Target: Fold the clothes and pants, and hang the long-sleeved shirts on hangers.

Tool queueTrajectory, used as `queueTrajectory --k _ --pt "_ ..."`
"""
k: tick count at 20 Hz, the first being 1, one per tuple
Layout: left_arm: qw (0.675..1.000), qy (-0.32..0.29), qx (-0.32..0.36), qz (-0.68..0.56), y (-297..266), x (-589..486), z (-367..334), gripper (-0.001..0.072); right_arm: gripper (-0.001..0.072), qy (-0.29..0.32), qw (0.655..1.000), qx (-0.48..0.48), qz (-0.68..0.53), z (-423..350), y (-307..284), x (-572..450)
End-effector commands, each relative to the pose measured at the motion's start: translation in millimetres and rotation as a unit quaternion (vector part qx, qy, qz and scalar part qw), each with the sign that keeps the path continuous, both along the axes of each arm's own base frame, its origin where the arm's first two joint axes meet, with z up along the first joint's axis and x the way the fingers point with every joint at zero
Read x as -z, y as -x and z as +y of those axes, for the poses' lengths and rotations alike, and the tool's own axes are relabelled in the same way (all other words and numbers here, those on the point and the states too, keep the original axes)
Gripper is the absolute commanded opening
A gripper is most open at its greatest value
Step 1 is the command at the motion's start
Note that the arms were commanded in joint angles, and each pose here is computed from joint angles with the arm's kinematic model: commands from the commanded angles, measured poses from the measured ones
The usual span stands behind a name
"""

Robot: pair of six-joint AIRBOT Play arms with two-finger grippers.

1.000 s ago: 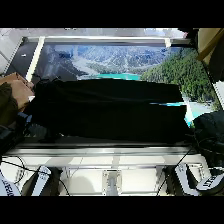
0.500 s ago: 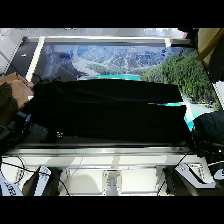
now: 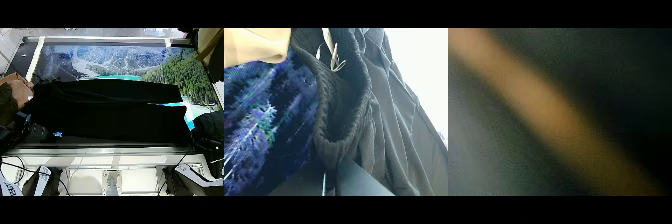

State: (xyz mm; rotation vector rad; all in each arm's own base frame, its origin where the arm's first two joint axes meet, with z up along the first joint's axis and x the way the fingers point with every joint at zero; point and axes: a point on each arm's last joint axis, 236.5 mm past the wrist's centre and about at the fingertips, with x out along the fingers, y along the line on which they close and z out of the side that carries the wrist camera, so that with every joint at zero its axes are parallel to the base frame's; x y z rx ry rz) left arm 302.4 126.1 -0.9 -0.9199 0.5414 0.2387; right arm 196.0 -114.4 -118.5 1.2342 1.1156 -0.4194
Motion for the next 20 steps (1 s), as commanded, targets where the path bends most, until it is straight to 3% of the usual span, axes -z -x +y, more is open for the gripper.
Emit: queueTrajectory --k 1,3,5,9,13,17,20 --pt "1.000 -0.002 -0.001 0.000 0 -1 1 0.0020 0.0135 0.016 1.000 -0.012 0.001 -1 -5 4" --pt "1.000 -0.002 -0.002 0.000 0 -1 1 0.0020 0.0118 0.021 1.000 -0.012 0.000 -3 -5 4" --pt "1.000 -0.002 -0.002 -0.001 0 -1 1 0.0020 0.0006 0.023 1.000 -0.016 -0.004 -6 -8 0" --pt "0.999 -0.020 0.010 0.025 4 -15 12 0.0018 0.0006 0.028 0.995 -0.084 -0.043 -4 -19 -47" --pt "0.988 -0.059 0.090 0.114 26 -50 10 0.0018 0.0005 0.089 0.981 -0.151 -0.088 1 -22 -136" --pt "0.982 -0.145 0.106 0.060 -7 -131 23 0.0014 0.0003 0.163 0.963 -0.155 -0.146 0 -67 -201" --pt "0.973 -0.164 0.138 0.088 -36 -129 18 0.0015 0.0003 0.188 0.952 -0.165 -0.179 2 -125 -217"
